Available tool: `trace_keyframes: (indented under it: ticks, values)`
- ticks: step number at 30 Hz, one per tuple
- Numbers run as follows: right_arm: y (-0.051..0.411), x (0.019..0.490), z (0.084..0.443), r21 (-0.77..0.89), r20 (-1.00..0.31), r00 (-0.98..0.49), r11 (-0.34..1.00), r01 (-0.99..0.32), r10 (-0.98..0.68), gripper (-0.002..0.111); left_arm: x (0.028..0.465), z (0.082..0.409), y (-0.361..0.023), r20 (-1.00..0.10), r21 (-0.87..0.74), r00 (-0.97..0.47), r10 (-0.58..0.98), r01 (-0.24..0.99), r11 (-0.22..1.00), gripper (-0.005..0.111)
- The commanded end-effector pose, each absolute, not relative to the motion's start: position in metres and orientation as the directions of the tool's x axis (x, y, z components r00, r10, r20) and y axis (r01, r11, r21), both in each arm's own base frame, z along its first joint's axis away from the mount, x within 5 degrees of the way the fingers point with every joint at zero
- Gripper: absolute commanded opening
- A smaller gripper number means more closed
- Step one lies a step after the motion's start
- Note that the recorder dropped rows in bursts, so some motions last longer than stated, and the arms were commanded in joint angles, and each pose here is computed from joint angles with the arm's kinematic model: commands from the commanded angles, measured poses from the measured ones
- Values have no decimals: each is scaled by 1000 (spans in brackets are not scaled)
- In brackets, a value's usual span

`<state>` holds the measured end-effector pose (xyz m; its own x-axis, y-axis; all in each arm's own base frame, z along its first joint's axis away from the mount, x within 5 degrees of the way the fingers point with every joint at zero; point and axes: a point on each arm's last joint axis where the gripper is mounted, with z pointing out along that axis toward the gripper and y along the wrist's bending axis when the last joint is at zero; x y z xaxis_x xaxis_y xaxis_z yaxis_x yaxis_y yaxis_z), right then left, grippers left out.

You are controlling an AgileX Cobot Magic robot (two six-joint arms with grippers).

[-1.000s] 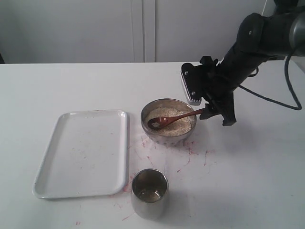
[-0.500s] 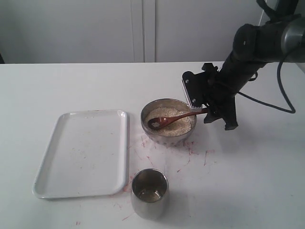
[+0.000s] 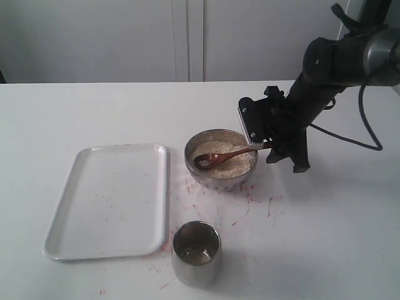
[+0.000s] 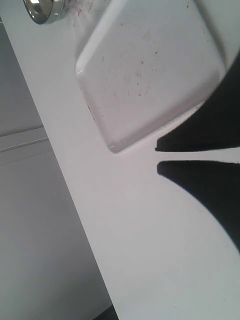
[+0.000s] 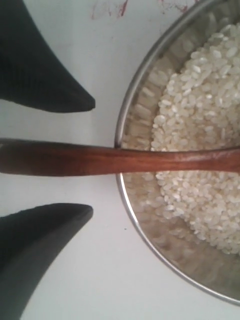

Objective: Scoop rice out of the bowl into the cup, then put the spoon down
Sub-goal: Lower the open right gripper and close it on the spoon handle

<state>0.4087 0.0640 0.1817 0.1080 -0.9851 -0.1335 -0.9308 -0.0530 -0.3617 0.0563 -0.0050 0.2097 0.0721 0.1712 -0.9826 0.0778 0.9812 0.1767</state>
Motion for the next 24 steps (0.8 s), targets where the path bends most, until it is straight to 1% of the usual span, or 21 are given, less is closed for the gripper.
trace_keyframes:
  ticks: [1, 4, 9, 15, 24]
  values:
    - [65, 410, 182, -369, -148, 97, -36, -929, -984, 52, 56, 211, -5, -983, 168, 82, 162, 80, 982, 14]
    - [67, 410, 183, -368, -175, 82, -12, -930, -981, 51, 56, 211, -5, -983, 168, 82, 162, 80, 982, 14]
    - [68, 410, 183, -371, -175, 84, -14, -929, -981, 41, 56, 211, -5, -983, 168, 82, 162, 80, 982, 14]
    - [68, 410, 183, -371, -175, 84, -14, -929, -981, 39, 56, 211, -5, -983, 168, 82, 162, 80, 982, 14]
    - [68, 410, 183, -369, -175, 84, -14, -929, -981, 27, 56, 211, -5, -983, 168, 82, 162, 80, 982, 14]
